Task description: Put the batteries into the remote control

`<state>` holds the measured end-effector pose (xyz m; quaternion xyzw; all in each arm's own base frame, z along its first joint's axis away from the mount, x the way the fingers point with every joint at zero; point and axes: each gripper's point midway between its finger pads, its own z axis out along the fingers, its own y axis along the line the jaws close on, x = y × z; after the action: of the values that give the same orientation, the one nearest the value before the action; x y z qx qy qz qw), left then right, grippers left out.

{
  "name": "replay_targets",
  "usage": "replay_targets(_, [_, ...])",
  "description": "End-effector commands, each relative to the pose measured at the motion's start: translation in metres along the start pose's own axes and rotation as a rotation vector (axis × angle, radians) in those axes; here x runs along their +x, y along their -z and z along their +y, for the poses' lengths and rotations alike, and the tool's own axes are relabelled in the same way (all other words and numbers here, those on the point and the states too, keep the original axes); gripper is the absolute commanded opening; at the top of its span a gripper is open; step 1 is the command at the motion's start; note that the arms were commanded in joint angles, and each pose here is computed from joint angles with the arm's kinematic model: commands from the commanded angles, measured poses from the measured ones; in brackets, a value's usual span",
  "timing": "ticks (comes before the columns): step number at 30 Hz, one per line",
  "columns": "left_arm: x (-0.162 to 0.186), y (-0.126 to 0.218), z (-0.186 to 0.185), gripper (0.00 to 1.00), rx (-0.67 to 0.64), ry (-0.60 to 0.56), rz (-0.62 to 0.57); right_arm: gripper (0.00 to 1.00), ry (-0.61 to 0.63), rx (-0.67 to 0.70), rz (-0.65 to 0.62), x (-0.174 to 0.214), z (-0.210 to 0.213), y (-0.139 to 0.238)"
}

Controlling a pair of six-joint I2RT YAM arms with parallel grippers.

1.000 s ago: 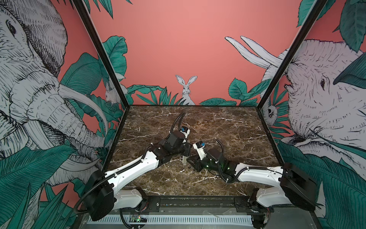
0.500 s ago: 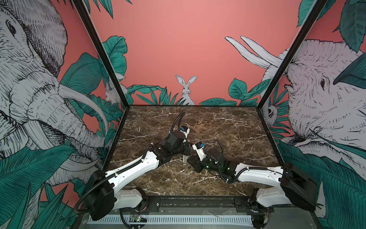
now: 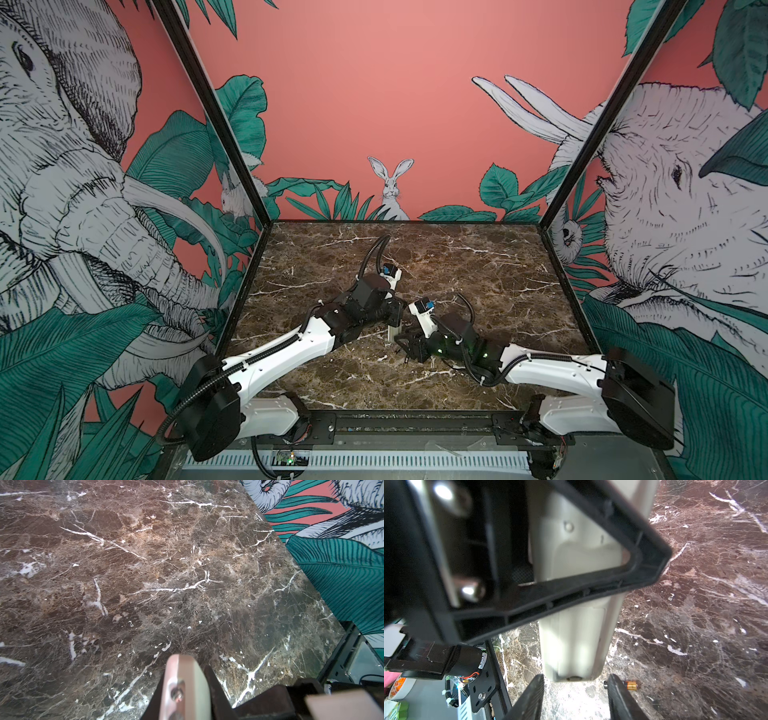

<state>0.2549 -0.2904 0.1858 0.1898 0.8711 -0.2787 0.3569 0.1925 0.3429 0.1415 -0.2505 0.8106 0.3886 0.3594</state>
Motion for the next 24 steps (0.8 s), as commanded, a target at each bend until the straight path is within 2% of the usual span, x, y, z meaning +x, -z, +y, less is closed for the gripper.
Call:
replay_targets(1, [-0.008,0.005,-0.013,0.00,0.064,-0.008,-0.037,0.50,0.017,-0.003,-0.018,-0.007,0.003,0.002])
replay_targets(5, [-0.010,0.006,-0.023,0.00,0.126,0.001,-0.054,0.47,0.019,-0.017,-0.008,-0.007,0.006,-0.001])
replay_targets(9, [-0.012,0.007,-0.028,0.00,0.148,-0.004,-0.060,0.34,0.022,-0.023,-0.015,-0.010,0.008,0.000])
replay_targets(12, [-0.012,0.008,-0.030,0.00,0.163,-0.006,-0.059,0.29,0.030,-0.016,-0.018,-0.012,0.007,0.002])
replay_targets(24, [-0.008,0.004,-0.038,0.00,0.211,-0.005,-0.032,0.31,0.044,0.002,-0.031,-0.016,0.006,0.005])
